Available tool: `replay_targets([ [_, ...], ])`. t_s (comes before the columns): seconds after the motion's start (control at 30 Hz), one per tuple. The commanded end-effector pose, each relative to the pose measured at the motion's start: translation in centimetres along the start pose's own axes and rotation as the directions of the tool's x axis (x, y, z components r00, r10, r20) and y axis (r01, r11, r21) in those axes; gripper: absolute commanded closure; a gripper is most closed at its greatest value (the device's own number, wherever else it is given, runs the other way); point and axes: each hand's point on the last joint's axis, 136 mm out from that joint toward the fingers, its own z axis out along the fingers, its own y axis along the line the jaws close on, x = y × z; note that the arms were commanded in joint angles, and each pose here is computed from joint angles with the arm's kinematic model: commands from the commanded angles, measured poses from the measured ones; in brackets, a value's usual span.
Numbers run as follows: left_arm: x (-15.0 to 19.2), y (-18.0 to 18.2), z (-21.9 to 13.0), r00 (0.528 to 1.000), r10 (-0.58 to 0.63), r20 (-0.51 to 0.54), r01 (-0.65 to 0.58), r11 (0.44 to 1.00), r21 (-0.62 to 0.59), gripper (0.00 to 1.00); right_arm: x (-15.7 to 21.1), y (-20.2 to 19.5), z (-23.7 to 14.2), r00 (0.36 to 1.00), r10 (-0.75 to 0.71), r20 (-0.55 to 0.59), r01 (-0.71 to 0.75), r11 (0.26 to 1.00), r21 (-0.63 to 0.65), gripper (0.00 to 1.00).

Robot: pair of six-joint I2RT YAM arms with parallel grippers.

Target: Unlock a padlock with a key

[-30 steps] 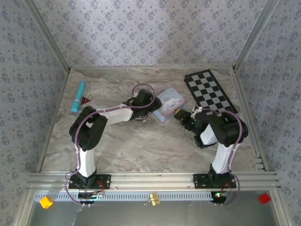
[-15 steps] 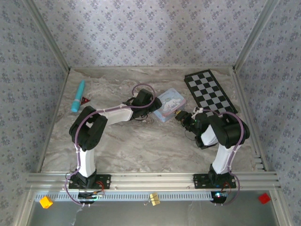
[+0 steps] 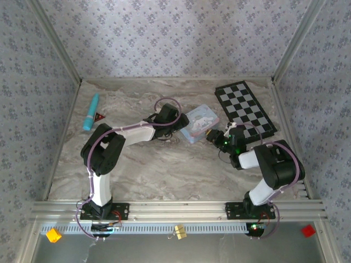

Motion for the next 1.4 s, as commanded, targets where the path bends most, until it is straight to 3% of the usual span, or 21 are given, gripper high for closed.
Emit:
replay_targets([
  [0.0,1.4,6.1,0.4,0.999,-0.013,-0.032,0.006,0.977,-0.214,0.16,-1.6,0.7,0.0,0.999,0.034,0.025,-0.032,0.998,-0.058,0.85],
  [0.13,1.4,6.1,0.3,0.999,-0.013,-0.033,0.006,0.977,-0.213,0.16,-1.7,0.7,0.5,0.991,0.132,0.01,-0.129,0.98,-0.148,0.83],
  [0.27,1.4,6.1,0.2,0.999,-0.015,-0.031,0.008,0.977,-0.212,0.16,-1.2,-0.1,0.7,0.986,0.167,0.011,-0.163,0.974,-0.157,0.82],
  [0.73,0.9,6.2,0.4,1.0,0.001,-0.029,-0.007,0.975,-0.222,0.16,-0.3,-0.5,-1.0,0.994,0.106,0.011,-0.104,0.989,-0.102,0.84],
  [0.9,0.2,4.2,0.0,0.997,0.063,-0.053,-0.07,0.987,-0.145,0.16,1.8,-0.6,-2.2,0.997,0.015,-0.075,-0.017,1.0,-0.025,0.84],
  [1.0,0.2,1.7,-0.9,0.984,0.134,-0.118,-0.144,0.987,-0.077,0.15,3.5,0.0,-3.0,0.986,-0.084,-0.142,0.09,0.995,0.032,0.84],
  [1.1,-0.3,0.7,-3.0,0.973,0.204,-0.11,-0.21,0.976,-0.051,0.12,5.1,1.1,-3.8,0.956,-0.197,-0.218,0.216,0.974,0.065,0.84],
  [1.37,-1.9,4.9,-9.5,0.952,0.306,0.023,-0.304,0.95,-0.07,0.09,10.0,4.2,-5.4,0.84,-0.393,-0.373,0.426,0.905,0.007,0.83],
])
